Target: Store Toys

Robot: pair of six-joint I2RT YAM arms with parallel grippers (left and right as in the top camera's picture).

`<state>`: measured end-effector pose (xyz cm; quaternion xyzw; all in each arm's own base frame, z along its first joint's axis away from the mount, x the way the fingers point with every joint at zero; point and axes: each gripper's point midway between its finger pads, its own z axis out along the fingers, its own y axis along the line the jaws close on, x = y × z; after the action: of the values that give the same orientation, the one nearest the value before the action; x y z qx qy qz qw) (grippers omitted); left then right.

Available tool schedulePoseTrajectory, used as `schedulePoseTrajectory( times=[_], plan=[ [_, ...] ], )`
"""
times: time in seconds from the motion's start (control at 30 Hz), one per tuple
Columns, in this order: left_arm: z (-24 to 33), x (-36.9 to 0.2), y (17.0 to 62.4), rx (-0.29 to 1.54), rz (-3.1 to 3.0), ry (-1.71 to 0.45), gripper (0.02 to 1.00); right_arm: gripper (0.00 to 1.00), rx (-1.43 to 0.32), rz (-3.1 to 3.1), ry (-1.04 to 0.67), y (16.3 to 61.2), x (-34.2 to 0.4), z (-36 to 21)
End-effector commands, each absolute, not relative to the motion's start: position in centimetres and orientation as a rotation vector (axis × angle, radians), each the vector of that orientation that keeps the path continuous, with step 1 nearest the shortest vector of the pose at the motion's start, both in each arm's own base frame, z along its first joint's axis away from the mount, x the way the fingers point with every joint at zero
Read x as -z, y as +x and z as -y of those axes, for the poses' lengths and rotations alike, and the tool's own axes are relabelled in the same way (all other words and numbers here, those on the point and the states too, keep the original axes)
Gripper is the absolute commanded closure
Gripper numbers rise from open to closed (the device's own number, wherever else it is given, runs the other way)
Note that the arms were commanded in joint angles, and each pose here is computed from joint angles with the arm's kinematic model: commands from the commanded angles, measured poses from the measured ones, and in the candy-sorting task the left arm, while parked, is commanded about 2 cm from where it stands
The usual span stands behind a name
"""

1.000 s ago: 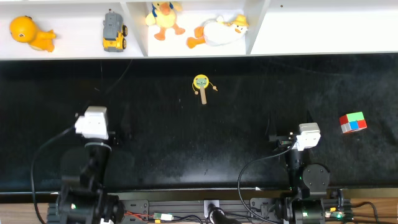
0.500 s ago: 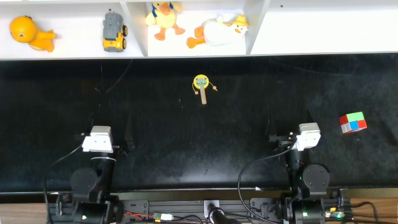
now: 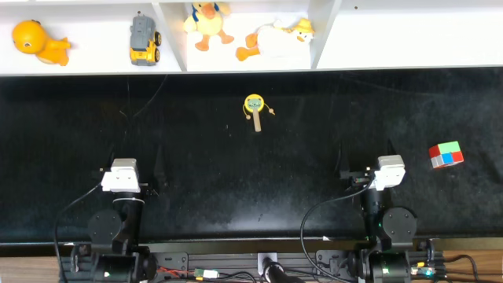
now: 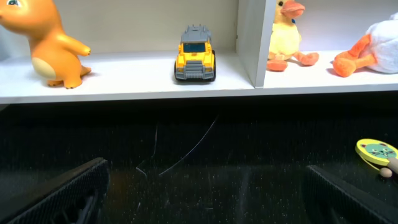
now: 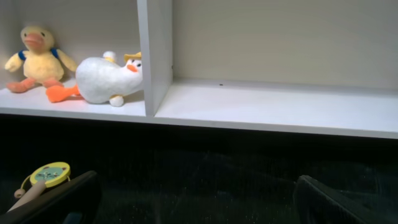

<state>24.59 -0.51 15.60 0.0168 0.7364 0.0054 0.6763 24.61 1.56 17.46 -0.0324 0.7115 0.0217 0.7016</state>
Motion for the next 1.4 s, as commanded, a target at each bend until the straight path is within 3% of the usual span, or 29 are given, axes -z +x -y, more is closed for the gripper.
schedulePoseTrajectory(
  times=[0.03,0.47,0.6,0.67,0.8,1.17,1.4],
  plan=[
    [0.3,-15.6,24.6,-0.030,-1.649,0.045,0.020,0.007,-0.049,-1.582,-0.067,24.6,-17.2,-1.5],
    [0.3,-15.6,24.6,-0.030,-1.649,0.044,0.020,0.005,-0.051,-1.581,-0.070,24.6,-17.2,-1.6],
    [0.3,-15.6,24.6,-0.030,-1.649,0.044,0.020,0.005,0.041,-1.581,-0.087,24.7,-17.2,-0.8],
    [0.3,-15.6,24.6,-0.030,-1.649,0.045,0.020,0.005,0.070,-1.601,-0.018,24.8,-16.9,0.0],
    [0.3,-15.6,24.6,-0.030,-1.649,0.045,0.023,0.007,-0.048,-1.664,0.264,25.1,-16.4,0.6],
    [0.3,-15.6,24.6,-0.030,-1.649,0.045,0.020,0.005,-0.001,-1.929,0.188,24.7,-17.9,-7.0],
    [0.3,-15.6,24.6,-0.030,-1.649,0.044,0.023,0.005,0.020,-2.127,0.116,25.0,-15.8,-13.2]
  ],
)
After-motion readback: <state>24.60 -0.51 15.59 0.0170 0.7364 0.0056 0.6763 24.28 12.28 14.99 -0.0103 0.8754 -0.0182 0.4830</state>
